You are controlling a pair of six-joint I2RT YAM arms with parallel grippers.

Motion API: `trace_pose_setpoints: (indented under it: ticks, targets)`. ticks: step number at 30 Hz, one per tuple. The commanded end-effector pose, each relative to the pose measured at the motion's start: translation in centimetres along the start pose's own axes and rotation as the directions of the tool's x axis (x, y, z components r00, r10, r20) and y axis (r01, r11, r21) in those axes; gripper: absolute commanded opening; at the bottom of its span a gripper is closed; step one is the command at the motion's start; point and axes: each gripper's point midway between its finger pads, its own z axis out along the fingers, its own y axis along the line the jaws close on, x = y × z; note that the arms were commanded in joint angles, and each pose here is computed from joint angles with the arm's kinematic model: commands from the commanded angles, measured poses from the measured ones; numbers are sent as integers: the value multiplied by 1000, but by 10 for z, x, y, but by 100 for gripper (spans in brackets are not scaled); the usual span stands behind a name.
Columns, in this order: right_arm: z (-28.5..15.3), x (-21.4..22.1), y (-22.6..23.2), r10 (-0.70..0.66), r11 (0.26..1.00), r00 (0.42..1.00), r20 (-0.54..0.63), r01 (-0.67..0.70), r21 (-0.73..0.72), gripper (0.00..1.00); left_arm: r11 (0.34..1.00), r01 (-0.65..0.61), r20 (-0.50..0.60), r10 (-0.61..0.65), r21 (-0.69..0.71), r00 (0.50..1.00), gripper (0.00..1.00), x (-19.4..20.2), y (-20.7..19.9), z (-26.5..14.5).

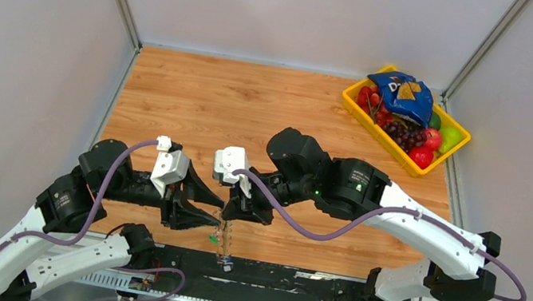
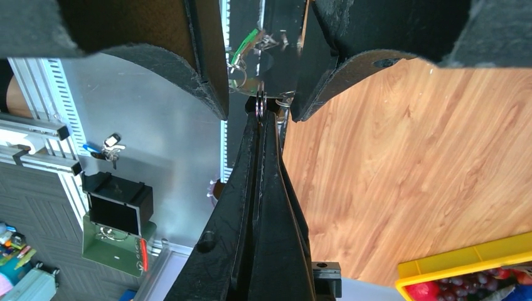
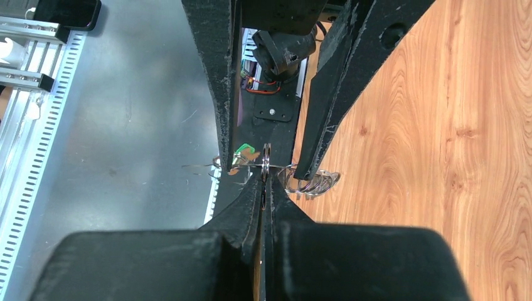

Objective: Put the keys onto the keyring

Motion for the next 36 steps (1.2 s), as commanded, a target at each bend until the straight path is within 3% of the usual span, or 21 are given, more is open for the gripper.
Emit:
trace_pose_setpoints:
  ticks: [1,6,13,31,36]
  targets:
    - [-7,-28,-3,-26,999,997,78,25,20,0,1000,-13,-1,13,-3,1000,50,1,2,1]
    - [-6,-28,-3,-26,1000,997,78,25,16,0,1000,-18,4,19,-14,1000,48,1,4,1]
    - [-8,-28,-3,-29,999,996,80,27,20,0,1000,-12,-19,12,-25,1000,37,5,6,0]
    - [-9,-16,-1,-24,1000,998,58,23,21,0,998,-39,26,40,-50,999,36,-9,4,-7]
    - [-9,-14,-2,-22,1000,998,54,20,24,0,998,-42,29,44,-55,999,31,-11,4,-8]
